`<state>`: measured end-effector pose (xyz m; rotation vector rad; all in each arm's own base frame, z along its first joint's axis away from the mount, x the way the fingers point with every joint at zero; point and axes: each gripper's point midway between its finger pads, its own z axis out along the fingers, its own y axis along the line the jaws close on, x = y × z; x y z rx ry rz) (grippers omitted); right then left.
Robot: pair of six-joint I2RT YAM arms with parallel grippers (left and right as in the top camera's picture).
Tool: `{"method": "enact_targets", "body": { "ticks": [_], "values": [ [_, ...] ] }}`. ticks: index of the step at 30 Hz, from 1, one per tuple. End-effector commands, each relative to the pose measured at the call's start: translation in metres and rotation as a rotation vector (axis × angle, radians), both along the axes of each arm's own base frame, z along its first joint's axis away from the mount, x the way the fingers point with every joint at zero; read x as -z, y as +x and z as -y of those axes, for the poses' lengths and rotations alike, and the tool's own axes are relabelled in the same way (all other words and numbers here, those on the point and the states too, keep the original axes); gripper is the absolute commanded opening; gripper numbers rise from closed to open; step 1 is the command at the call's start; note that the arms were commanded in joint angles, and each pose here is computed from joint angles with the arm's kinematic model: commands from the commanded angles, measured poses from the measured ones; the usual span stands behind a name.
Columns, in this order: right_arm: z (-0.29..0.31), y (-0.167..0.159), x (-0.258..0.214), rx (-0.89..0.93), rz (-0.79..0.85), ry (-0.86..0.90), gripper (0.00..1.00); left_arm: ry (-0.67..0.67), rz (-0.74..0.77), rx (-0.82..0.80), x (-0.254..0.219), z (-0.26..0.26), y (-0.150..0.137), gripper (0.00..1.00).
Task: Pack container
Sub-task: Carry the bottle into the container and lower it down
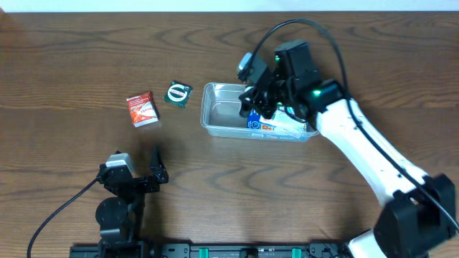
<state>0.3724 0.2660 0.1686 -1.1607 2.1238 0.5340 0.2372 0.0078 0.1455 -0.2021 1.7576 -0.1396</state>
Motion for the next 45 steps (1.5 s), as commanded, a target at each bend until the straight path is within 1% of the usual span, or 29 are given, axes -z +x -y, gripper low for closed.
{"method": "enact_targets", "body": {
  "ticks": [1, 6, 10, 22, 45],
  "values": [
    [-0.007, -0.001, 0.012, -0.046, 0.005, -0.023, 0.08, -0.003, -0.048, 0.008, 0.015, 0.001, -0.002, 0.98],
    [-0.007, 0.002, 0.037, -0.057, -0.029, -0.060, 0.09, -0.003, -0.048, 0.008, 0.015, 0.001, -0.002, 0.98],
    [-0.010, 0.007, 0.046, -0.057, -0.031, -0.061, 0.09, -0.004, -0.048, 0.007, 0.015, 0.001, -0.002, 0.98],
    [-0.015, 0.017, 0.046, -0.056, 0.006, -0.042, 0.11, -0.003, -0.048, 0.008, 0.015, 0.001, -0.002, 0.98],
    [-0.016, 0.012, 0.055, -0.064, -0.012, -0.050, 0.10, -0.003, -0.048, 0.008, 0.015, 0.001, -0.002, 0.98]
  ]
}}
